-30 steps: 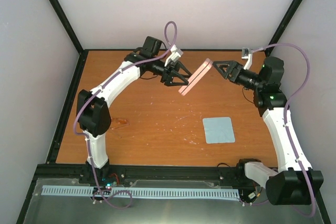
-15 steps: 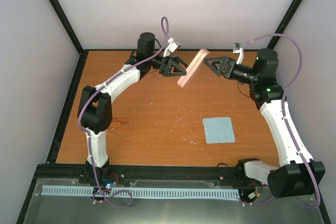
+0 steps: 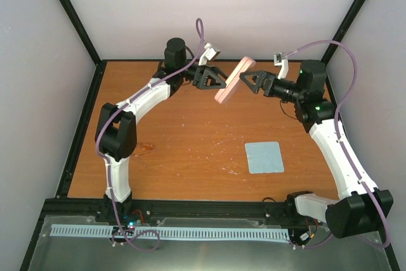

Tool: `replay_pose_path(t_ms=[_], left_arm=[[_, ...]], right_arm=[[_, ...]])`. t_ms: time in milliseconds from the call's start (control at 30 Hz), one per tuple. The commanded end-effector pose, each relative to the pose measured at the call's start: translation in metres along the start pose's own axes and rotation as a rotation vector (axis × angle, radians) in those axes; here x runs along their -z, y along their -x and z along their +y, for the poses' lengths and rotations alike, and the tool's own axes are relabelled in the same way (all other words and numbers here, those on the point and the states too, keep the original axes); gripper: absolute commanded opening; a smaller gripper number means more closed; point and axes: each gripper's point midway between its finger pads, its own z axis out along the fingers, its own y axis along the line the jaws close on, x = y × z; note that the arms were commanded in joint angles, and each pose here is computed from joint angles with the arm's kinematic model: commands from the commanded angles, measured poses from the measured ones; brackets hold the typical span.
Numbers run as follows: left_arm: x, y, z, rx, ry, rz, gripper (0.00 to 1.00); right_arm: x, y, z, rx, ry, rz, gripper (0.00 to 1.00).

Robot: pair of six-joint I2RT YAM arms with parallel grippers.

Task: Organize the sunglasses
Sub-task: Open the sunglasses case.

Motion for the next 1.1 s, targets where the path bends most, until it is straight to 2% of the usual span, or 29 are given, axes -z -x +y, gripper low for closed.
replay_pose_path(t_ms=[0, 300, 567, 667, 800, 900, 933, 967, 1067], left_arm=[[0.0, -0.007, -0.049, -0.1, -0.156, 0.156, 0.31], [0.0, -0.005, -0.048, -0.1, -0.156, 0.159, 0.31], [0.0, -0.005, -0.049, -0.102, -0.161, 0.17, 0.31], [0.0, -0.005, -0.05, -0.107, -0.162, 0.172, 0.32], [0.0, -0.004, -0.048, -0.095, -0.153, 0.162, 0.51], [0.002, -0.003, -0.042, -0.079, -0.135, 0.143, 0.78], [0.003, -0.002, -0.04, -0.072, -0.127, 0.134, 0.96], [0.004, -0.002, -0.039, -0.068, -0.121, 0.127, 0.99], [0.005, 0.001, -0.04, -0.083, -0.115, 0.121, 1.0]], right_arm=[[-0.007, 0.006, -0.004, 0.041, -0.011, -0.022, 1.0], [-0.021, 0.005, 0.013, 0.06, 0.098, 0.007, 0.98], [-0.024, 0.001, 0.021, 0.067, 0.155, 0.023, 0.61], [-0.024, 0.002, 0.024, 0.07, 0.171, 0.026, 0.54], [-0.021, 0.003, 0.029, 0.075, 0.184, 0.024, 0.47], [-0.018, 0.003, 0.033, 0.081, 0.188, 0.024, 0.44], [-0.018, 0.004, 0.034, 0.083, 0.187, 0.023, 0.43], [-0.017, 0.003, 0.034, 0.081, 0.181, 0.026, 0.43], [-0.016, 0.002, 0.029, 0.079, 0.15, 0.02, 0.42]])
